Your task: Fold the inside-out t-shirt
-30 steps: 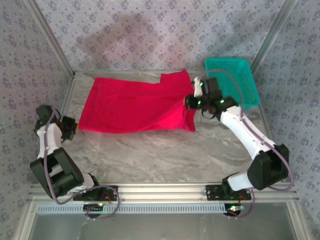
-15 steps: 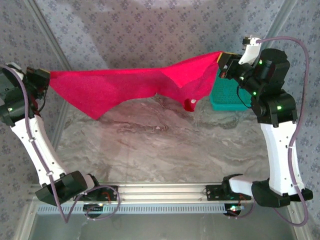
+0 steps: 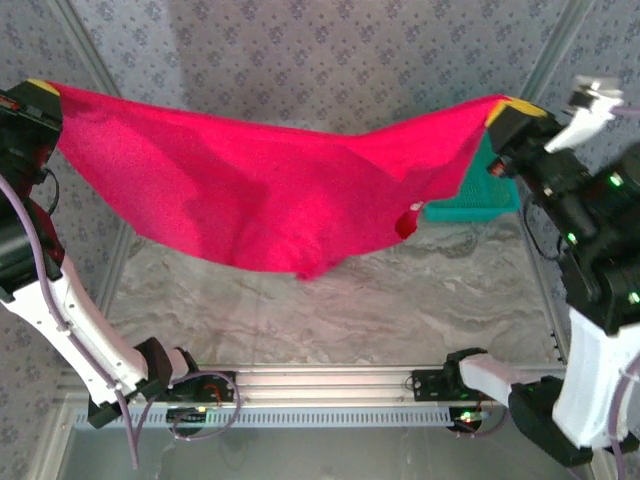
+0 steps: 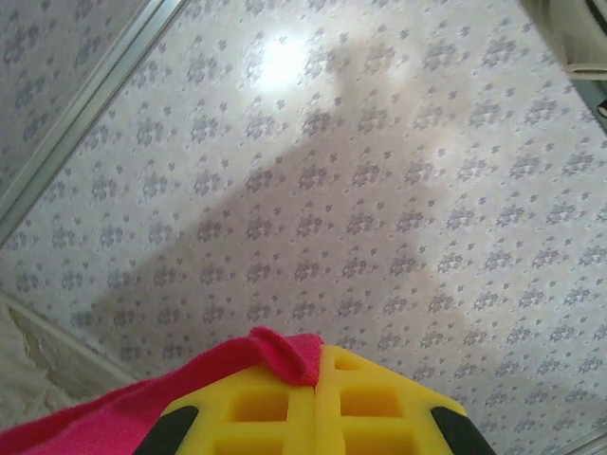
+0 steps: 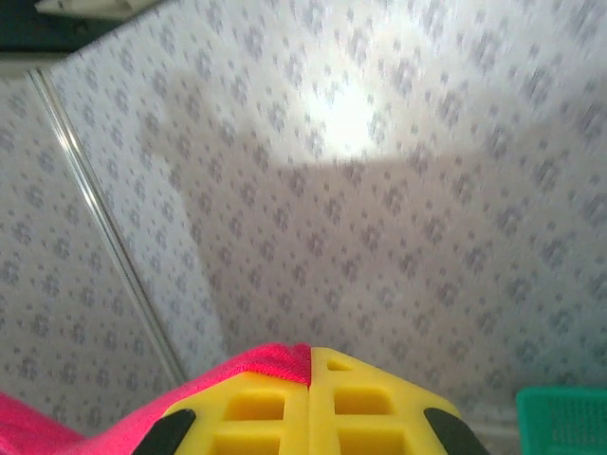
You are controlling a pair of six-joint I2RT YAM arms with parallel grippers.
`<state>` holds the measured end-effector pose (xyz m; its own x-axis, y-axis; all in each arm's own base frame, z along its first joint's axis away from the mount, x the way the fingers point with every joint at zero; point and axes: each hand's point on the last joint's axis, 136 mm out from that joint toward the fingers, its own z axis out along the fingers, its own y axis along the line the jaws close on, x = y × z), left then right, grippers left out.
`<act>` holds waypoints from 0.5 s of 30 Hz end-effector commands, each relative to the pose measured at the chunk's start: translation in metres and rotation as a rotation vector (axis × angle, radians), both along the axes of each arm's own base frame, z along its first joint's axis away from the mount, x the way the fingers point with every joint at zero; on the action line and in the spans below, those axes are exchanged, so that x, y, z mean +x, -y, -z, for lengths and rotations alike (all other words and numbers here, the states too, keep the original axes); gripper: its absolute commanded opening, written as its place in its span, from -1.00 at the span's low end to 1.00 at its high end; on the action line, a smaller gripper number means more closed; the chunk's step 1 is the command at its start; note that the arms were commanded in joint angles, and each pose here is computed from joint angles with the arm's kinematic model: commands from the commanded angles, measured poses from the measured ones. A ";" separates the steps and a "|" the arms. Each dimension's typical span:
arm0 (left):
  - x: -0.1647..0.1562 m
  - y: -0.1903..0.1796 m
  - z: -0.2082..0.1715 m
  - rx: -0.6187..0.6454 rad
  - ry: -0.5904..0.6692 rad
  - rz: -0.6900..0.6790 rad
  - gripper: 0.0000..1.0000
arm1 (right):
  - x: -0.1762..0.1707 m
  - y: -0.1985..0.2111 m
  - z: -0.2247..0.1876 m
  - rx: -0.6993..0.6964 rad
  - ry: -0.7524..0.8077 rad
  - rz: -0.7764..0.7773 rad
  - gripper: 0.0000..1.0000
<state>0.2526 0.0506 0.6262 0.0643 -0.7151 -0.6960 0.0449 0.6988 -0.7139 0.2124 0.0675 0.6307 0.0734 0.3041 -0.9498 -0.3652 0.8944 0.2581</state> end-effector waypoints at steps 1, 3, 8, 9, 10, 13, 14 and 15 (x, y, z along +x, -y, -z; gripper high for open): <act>0.004 -0.010 0.004 0.013 -0.014 -0.046 -1.00 | 0.011 0.014 -0.009 -0.040 0.039 0.103 -1.00; 0.018 -0.018 0.016 -0.010 -0.041 -0.044 -1.00 | 0.036 0.012 0.002 -0.066 -0.001 0.119 -1.00; 0.073 -0.045 0.078 -0.084 -0.149 -0.019 -1.00 | 0.116 0.002 0.046 -0.119 -0.138 0.136 -1.00; 0.087 -0.050 0.096 -0.095 -0.178 -0.013 -1.00 | 0.134 0.000 0.058 -0.125 -0.173 0.136 -1.00; 0.105 -0.046 0.119 -0.101 -0.222 0.016 -1.00 | 0.151 -0.002 0.072 -0.125 -0.208 0.132 -1.00; 0.150 -0.040 0.190 -0.100 -0.359 0.058 -1.00 | 0.201 -0.011 0.121 -0.114 -0.311 0.120 -1.00; 0.163 -0.039 0.213 -0.103 -0.403 0.069 -1.00 | 0.217 -0.013 0.137 -0.109 -0.336 0.121 -1.00; 0.177 -0.037 0.241 -0.106 -0.454 0.076 -1.00 | 0.235 -0.015 0.159 -0.111 -0.373 0.119 -1.00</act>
<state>0.4022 0.0850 0.4223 -0.2595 -0.8075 -0.5297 -0.2144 0.5830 -0.7837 0.4196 0.0874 0.4923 -0.2487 0.1813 -0.9515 -0.1953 0.9528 0.2326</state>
